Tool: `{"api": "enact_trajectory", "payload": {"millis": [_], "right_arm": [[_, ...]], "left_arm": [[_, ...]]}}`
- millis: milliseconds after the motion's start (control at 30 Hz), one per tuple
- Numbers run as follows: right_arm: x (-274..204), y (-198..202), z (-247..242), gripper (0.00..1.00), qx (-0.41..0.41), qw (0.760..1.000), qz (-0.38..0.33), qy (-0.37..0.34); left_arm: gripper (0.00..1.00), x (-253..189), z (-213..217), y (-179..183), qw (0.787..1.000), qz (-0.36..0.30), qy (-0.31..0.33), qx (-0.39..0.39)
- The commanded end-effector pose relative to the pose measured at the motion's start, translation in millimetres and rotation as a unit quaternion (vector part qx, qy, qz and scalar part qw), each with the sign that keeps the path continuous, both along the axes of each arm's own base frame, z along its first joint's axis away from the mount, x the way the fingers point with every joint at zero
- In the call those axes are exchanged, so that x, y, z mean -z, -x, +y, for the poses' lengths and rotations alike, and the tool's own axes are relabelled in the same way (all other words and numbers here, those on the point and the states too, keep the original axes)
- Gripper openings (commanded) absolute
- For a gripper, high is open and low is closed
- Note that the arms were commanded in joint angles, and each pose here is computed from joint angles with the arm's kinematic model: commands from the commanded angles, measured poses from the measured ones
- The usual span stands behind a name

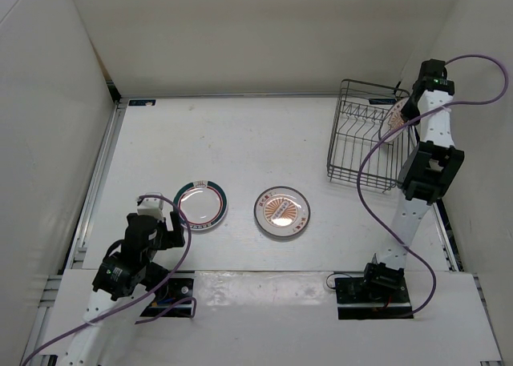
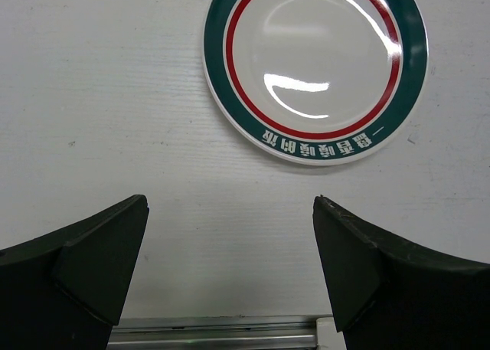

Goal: Unload the plates from the dish rack

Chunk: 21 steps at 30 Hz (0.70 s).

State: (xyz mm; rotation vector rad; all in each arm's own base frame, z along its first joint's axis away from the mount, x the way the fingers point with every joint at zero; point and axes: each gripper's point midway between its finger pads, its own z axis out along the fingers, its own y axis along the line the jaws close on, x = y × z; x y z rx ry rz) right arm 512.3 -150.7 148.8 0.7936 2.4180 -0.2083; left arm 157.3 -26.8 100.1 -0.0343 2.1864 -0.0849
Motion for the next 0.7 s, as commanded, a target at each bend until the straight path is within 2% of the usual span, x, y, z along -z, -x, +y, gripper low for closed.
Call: {"api": "enact_trajectory", "payload": {"millis": [0,100,367,667], "right_arm": [[-3,-16,1,0.11,-0.005,1.000,-0.026,-0.013],[-3,-16,3,0.00,-0.010,0.999,-0.026,-0.018],[-33,-10,5,0.00,-0.021,0.999,-0.043,0.007],[-103,16,17,0.00,-0.049,0.993,-0.081,0.071]], "left_arm": [[1.00,3,-2,-2,1.000,0.005,0.000,0.004],[1.00,4,-2,-3,1.000,0.007,-0.001,0.004],[1.00,5,-2,-2,1.000,0.009,-0.002,0.004],[1.00,3,-2,-3,1.000,0.004,-0.002,0.002]]}}
